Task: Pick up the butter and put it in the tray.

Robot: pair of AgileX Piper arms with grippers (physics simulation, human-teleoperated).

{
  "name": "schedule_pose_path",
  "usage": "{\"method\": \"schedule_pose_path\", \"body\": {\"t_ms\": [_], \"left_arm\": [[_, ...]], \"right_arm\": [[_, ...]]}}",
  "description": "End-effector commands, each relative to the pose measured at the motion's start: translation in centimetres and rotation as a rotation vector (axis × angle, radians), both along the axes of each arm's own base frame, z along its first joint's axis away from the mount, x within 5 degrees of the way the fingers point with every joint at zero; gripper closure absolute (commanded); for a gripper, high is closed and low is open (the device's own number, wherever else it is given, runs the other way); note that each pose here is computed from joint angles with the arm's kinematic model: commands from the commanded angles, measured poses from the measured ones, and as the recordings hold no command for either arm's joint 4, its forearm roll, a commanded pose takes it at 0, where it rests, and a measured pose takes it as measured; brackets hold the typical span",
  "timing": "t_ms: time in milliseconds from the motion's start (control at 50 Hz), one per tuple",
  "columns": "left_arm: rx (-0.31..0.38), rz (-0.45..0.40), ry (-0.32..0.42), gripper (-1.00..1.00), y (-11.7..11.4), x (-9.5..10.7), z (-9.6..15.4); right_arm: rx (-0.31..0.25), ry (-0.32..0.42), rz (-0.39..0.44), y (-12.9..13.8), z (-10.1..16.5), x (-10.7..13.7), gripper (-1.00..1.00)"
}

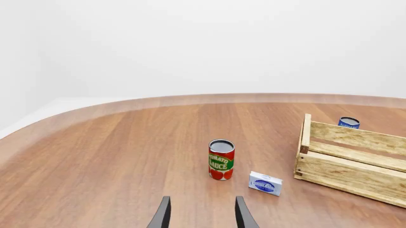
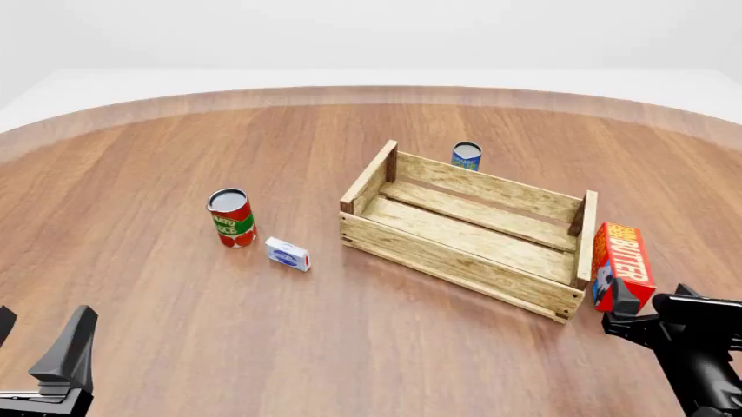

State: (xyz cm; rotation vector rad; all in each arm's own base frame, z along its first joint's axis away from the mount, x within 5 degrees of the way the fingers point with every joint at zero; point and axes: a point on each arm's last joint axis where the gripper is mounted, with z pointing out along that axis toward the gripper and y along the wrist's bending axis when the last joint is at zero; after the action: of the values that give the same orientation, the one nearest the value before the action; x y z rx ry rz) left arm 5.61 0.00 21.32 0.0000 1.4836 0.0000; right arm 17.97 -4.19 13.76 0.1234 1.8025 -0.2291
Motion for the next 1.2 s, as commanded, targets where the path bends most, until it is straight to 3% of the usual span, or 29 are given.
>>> {"method": "schedule_pose_path", "body": {"t_ms": [20, 1200], "left_arm": [[0.0, 0.0, 0.0, -1.0, 0.0, 0.0, 0.0], [0.0, 0.0, 0.0, -1.0, 0.0, 0.0, 0.0]], "right_arm": [[0.0, 0.006, 0.0, -0.1, -0.2, 0.4, -1.0], [0.001, 0.076, -0.002, -0.9, -2.4, 3.4, -1.0]]}}
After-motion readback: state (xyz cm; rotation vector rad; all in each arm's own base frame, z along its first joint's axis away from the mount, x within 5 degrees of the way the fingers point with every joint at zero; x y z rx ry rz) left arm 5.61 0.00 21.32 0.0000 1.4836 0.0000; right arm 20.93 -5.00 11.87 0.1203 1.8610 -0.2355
